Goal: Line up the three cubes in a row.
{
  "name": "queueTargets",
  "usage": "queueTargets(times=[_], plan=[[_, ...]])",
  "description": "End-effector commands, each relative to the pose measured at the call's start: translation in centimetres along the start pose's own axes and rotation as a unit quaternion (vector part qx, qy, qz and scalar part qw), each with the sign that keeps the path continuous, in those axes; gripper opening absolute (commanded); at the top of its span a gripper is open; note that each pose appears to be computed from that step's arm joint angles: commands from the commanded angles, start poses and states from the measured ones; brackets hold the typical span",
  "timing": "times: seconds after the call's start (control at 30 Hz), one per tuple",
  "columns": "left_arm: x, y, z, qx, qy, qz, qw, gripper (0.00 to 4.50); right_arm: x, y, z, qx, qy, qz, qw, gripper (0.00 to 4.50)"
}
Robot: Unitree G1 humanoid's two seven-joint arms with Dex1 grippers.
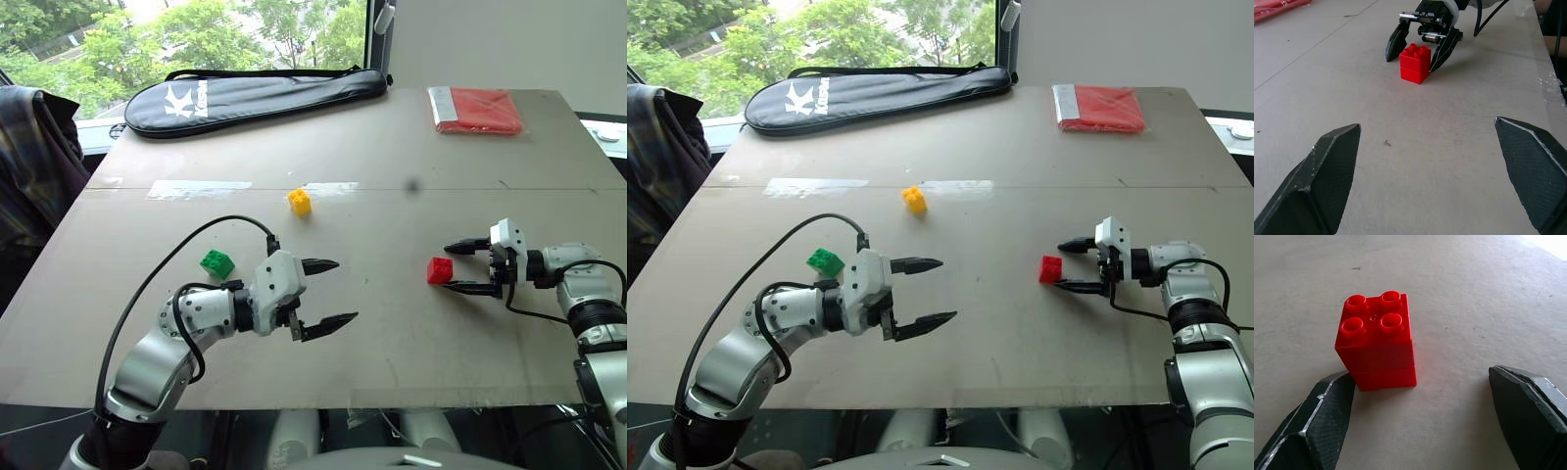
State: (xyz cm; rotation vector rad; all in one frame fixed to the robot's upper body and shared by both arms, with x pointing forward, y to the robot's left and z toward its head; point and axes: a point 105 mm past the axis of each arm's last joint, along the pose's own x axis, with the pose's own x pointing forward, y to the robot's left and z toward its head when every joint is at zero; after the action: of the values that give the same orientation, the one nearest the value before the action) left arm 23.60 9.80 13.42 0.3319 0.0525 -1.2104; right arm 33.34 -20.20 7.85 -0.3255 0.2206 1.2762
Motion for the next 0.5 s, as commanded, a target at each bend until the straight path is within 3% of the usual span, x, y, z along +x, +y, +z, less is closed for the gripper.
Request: queueTargets(times=[0.03,0.5], plan=[[0.13,-0.03,0.8,0.022,-0.01,-0.006,1.0,4.5,-0.61,-0.96,-0.02,-0.007,0.008,-0.038,0.999,4.45],[0.55,0.13,0.95,0.024,-0.019,-0.01,0.999,4.5,-1.2,-1.49,-0.23,-0.017,0.02,-0.063,0.998,4.45]])
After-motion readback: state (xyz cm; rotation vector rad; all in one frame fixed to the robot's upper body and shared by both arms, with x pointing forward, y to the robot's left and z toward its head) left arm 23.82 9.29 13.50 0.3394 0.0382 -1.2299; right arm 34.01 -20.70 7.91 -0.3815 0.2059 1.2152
